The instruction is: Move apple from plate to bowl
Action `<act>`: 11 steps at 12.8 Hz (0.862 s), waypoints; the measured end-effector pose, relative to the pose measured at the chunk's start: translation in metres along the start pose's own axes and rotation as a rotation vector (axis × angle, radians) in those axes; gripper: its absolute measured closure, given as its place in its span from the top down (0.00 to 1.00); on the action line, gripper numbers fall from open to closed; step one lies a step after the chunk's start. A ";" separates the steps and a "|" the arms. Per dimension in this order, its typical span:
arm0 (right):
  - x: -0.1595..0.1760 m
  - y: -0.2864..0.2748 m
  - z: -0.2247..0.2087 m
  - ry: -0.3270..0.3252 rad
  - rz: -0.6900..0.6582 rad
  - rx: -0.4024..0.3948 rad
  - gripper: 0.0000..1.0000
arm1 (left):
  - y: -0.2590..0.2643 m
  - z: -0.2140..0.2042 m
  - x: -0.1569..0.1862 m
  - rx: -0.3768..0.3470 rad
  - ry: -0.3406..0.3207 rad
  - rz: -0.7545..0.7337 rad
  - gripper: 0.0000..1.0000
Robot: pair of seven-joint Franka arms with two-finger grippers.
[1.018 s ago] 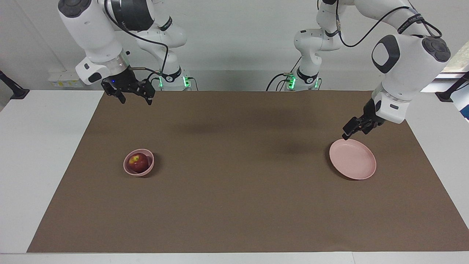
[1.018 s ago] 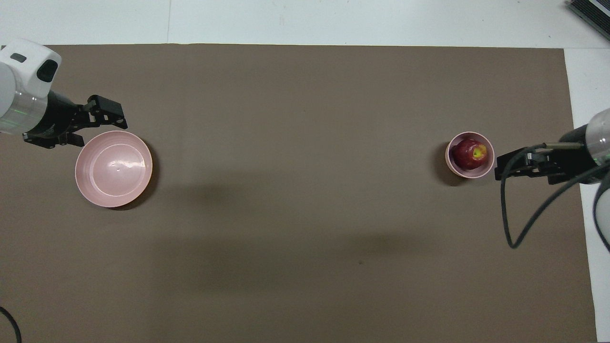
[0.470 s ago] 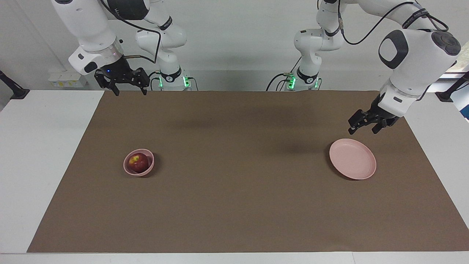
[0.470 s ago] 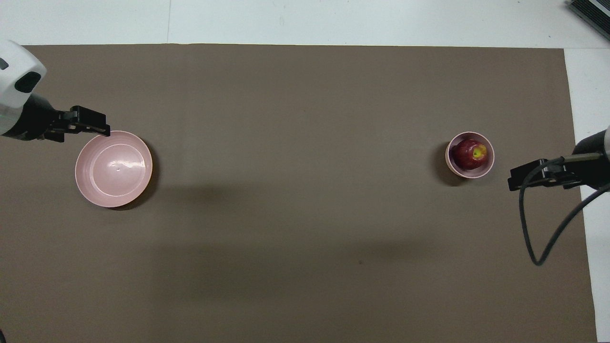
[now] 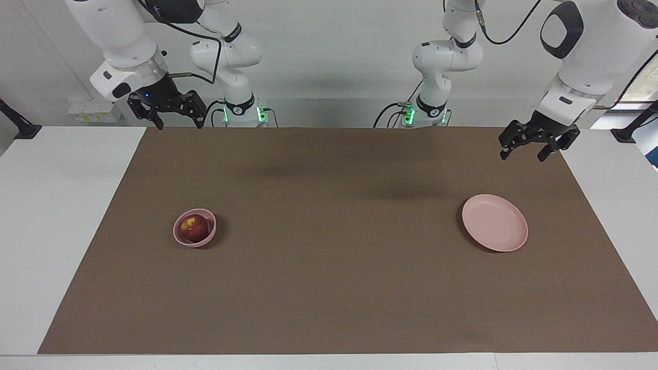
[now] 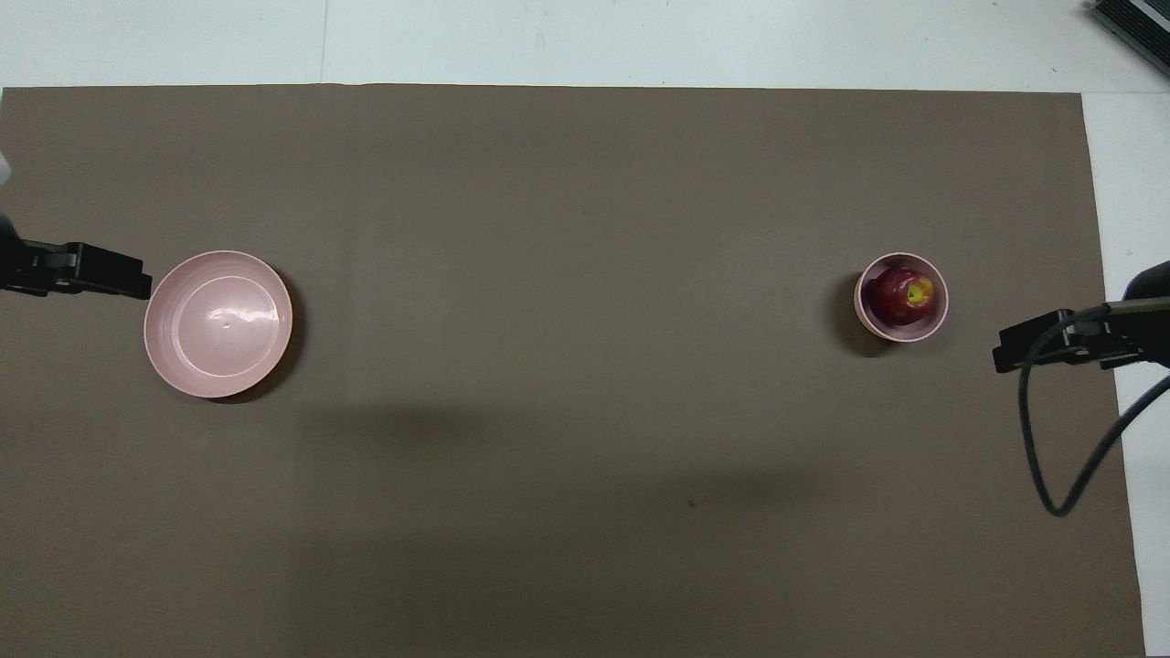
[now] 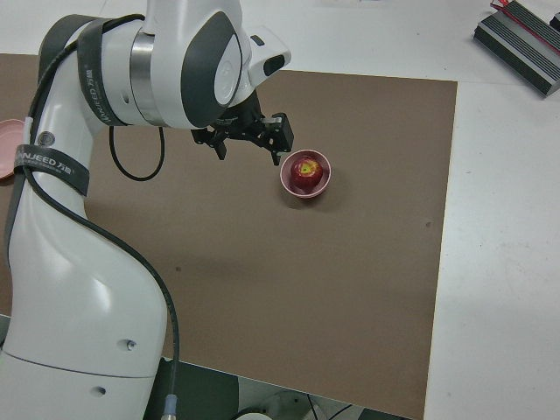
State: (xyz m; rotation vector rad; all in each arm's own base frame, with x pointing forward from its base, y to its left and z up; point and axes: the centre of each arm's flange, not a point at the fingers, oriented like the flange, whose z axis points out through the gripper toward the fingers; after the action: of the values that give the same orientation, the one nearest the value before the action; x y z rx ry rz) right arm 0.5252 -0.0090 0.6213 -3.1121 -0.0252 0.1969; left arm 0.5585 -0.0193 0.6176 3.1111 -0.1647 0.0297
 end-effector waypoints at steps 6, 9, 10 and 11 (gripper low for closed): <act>-0.001 0.007 0.000 -0.004 -0.034 -0.009 1.00 | 0.000 -0.030 -0.010 0.017 -0.033 0.006 1.00; -0.001 0.008 0.000 -0.004 -0.031 -0.009 1.00 | 0.000 -0.028 -0.009 0.017 -0.035 0.006 1.00; -0.001 0.009 0.000 -0.004 -0.030 -0.009 1.00 | 0.000 -0.028 -0.009 0.017 -0.035 0.006 1.00; -0.001 0.009 0.000 -0.004 -0.030 -0.009 1.00 | 0.000 -0.028 -0.009 0.017 -0.035 0.006 1.00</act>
State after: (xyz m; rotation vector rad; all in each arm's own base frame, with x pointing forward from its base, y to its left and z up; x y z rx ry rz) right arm 0.5244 -0.0180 0.6214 -3.1178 -0.0729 0.2021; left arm 0.5486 -0.0176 0.6457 3.1294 -0.1757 -0.0236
